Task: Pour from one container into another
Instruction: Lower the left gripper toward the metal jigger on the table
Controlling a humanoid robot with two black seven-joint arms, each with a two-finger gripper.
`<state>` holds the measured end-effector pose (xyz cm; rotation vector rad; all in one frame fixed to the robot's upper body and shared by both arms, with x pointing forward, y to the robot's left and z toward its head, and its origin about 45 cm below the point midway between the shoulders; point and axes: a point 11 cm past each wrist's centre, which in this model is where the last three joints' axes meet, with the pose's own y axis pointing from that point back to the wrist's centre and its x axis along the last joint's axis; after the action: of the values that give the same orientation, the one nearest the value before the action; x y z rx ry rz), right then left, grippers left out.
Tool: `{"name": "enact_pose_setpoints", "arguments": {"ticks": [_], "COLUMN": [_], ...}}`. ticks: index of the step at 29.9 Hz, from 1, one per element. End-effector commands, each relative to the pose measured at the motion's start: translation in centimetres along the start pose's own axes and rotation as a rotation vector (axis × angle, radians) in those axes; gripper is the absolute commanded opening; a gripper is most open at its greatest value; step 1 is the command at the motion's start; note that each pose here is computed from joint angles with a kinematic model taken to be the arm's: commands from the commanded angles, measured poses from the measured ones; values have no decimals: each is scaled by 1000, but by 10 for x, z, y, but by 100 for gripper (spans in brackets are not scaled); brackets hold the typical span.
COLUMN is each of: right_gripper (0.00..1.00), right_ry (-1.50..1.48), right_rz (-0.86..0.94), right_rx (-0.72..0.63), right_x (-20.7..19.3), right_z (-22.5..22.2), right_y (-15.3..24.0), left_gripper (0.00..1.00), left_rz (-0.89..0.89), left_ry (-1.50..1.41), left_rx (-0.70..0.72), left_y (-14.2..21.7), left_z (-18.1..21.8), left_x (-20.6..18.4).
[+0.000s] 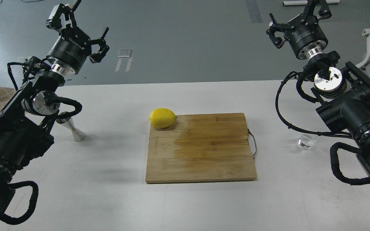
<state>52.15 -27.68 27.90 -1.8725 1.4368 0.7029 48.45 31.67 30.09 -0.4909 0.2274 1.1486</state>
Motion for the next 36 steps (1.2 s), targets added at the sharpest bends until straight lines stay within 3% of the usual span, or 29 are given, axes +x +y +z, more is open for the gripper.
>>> {"name": "enact_pose_setpoints", "arguments": {"ticks": [1, 18, 24, 36], "right_gripper": [100, 100, 100, 100], "right_ry": [-2, 12, 19, 11], "right_rz": [-2, -8, -71, -34], "right_rx": [-2, 15, -13, -9], "right_x": [-1, -2, -22, -5], "right_z": [2, -11, -9, 0], "right_y": [0, -2, -9, 3], "left_gripper": [99, 99, 99, 99], "left_rz": [5, 23, 120, 110], "left_ry": [1, 31, 24, 3], "left_rx": [4, -33, -40, -108], "left_y": [1, 1, -5, 2], "left_z": [-2, 5, 13, 26], "left_x": [1, 6, 13, 17]}}
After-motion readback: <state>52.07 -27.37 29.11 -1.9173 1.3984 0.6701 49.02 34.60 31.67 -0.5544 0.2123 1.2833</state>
